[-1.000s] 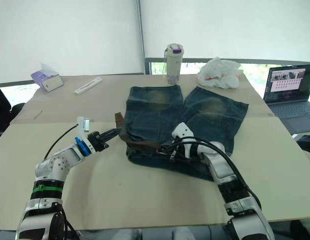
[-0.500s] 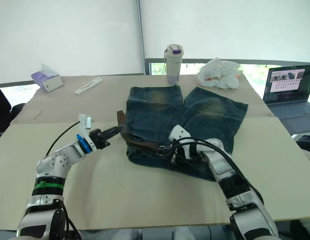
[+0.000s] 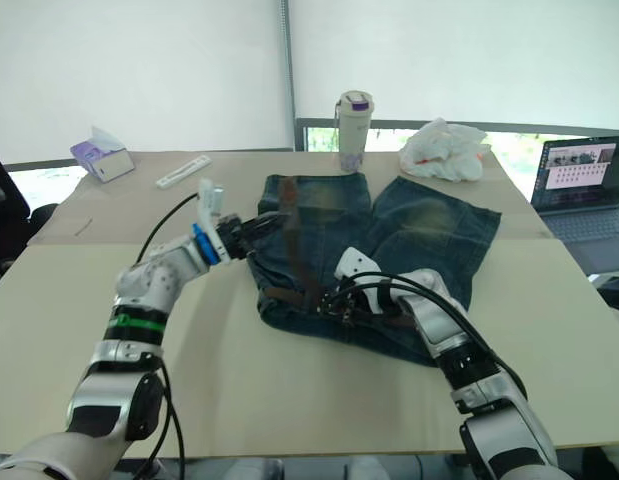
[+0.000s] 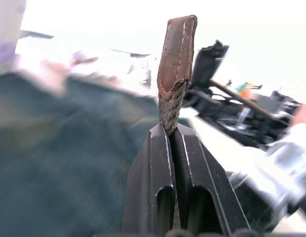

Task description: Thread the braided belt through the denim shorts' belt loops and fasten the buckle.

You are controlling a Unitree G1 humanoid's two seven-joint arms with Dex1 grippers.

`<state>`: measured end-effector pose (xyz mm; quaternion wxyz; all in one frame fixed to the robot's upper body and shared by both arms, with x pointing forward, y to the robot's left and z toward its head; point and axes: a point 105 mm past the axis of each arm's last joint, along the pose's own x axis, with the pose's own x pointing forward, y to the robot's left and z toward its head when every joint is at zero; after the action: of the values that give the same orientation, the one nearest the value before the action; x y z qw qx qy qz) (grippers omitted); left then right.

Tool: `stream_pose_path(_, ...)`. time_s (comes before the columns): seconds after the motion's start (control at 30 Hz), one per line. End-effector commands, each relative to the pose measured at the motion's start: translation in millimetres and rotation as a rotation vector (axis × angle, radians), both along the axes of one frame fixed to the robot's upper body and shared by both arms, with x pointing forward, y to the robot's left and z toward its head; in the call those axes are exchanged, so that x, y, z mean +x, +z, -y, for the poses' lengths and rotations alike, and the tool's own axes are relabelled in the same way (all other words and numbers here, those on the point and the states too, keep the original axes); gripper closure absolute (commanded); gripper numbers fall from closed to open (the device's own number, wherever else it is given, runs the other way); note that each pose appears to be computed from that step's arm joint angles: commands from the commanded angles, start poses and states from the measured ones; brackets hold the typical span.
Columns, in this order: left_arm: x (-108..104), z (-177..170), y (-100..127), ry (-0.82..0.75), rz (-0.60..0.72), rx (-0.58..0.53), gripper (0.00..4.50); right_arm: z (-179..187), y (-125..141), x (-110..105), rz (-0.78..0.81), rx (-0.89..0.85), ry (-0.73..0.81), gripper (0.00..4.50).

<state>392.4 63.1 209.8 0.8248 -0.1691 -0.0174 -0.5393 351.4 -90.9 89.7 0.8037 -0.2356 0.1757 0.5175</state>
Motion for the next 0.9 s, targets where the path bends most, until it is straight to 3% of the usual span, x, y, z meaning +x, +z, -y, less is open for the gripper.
stream_pose_path(0.03,-4,18,25,-0.064,0.088,-0.034,4.50,-1,-39,-22,-0.156,-0.077,0.035,4.48)
stream_pose_path(0.37,1,23,11,-0.062,0.069,-0.010,4.50,0,-37,-27,-0.130,-0.093,0.051,4.48)
stream_pose_path(0.73,5,10,-10,-0.015,0.021,0.010,4.50,4,7,-16,-0.036,0.091,0.026,4.48)
stream_pose_path(0.9,7,7,-11,-0.007,0.015,0.009,4.50,6,11,-18,-0.055,0.101,0.041,4.48)
